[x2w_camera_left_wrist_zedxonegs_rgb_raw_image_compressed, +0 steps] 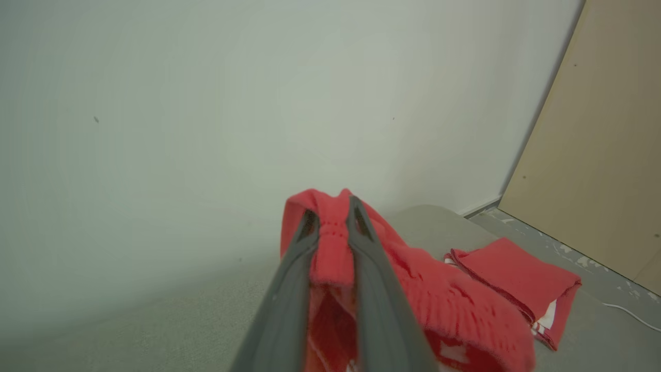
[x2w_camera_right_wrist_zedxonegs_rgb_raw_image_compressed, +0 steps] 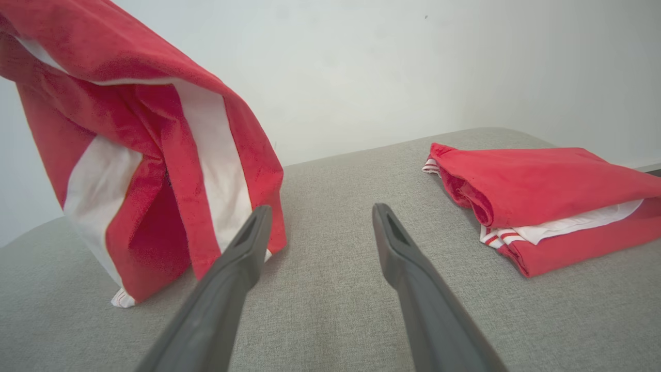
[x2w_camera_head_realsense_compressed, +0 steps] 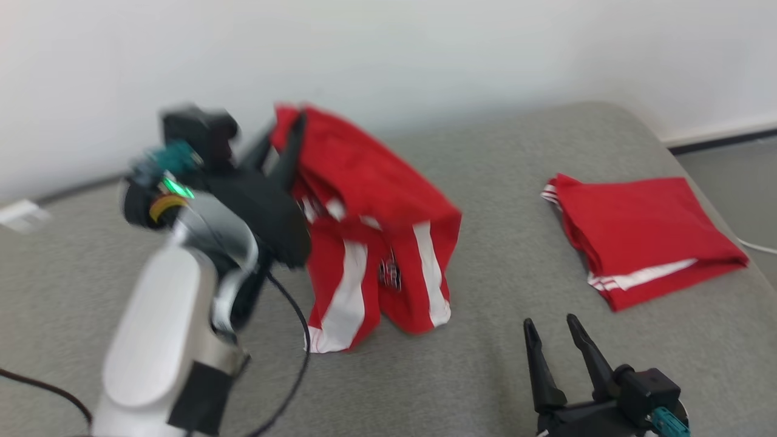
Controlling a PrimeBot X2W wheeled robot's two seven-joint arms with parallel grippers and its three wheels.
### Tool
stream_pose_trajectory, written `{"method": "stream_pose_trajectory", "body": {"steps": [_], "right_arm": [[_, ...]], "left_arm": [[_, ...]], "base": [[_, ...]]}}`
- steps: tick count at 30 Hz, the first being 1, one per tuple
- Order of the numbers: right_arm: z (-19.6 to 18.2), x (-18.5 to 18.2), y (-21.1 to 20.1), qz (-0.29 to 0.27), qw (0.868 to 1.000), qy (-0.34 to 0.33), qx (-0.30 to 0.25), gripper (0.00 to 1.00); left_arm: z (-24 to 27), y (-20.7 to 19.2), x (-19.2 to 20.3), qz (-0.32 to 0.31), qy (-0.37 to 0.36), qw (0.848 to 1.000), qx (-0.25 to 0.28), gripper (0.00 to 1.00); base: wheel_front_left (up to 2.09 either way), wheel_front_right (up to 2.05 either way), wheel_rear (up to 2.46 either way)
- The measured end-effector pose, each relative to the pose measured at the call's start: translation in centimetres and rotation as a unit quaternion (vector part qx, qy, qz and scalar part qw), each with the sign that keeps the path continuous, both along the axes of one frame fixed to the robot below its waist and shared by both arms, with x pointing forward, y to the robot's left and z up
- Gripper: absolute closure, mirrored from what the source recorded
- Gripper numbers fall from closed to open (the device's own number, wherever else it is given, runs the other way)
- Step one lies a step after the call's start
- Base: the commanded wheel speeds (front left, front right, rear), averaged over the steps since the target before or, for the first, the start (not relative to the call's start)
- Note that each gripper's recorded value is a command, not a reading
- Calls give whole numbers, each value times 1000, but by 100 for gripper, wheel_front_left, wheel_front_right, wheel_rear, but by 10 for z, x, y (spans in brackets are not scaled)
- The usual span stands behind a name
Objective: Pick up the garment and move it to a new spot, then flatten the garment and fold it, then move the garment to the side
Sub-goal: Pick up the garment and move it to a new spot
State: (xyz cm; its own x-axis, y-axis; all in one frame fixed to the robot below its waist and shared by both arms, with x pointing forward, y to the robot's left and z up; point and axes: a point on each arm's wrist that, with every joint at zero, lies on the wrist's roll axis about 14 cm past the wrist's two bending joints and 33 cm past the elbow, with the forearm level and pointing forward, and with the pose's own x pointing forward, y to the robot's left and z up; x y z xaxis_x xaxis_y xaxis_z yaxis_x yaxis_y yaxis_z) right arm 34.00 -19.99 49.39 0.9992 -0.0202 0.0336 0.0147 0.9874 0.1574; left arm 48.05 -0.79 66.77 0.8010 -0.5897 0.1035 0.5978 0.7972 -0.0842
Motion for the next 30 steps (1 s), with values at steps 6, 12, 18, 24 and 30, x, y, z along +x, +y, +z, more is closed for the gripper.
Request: {"method": "stream_pose_trajectory", "body": {"steps": [6, 12, 18, 24, 30], "right_arm": [[-4, -2, -11, -18, 1000, 8, 1, 0], [-11, -2, -14, -24, 1000, 19, -1, 0], [-15, 1, -11, -18, 1000, 24, -4, 0], [-14, 2, 0, 0, 1000, 24, -3, 0], [-11, 4, 11, 18, 1000, 18, -2, 0]], "left_arm": [[-122, -25, -3, -21, 129, 989, 61, 100], [-187, -30, -12, -16, 194, 977, 85, 0], [-179, -17, -5, 32, 153, 987, 41, 0], [-140, 12, -12, 85, 56, 994, -31, 0], [-120, 65, -41, 154, 0, 986, -63, 0]], "base": [[0, 0, 0], [0, 0, 0], [0, 0, 0], [0, 0, 0], [0, 0, 0]]}}
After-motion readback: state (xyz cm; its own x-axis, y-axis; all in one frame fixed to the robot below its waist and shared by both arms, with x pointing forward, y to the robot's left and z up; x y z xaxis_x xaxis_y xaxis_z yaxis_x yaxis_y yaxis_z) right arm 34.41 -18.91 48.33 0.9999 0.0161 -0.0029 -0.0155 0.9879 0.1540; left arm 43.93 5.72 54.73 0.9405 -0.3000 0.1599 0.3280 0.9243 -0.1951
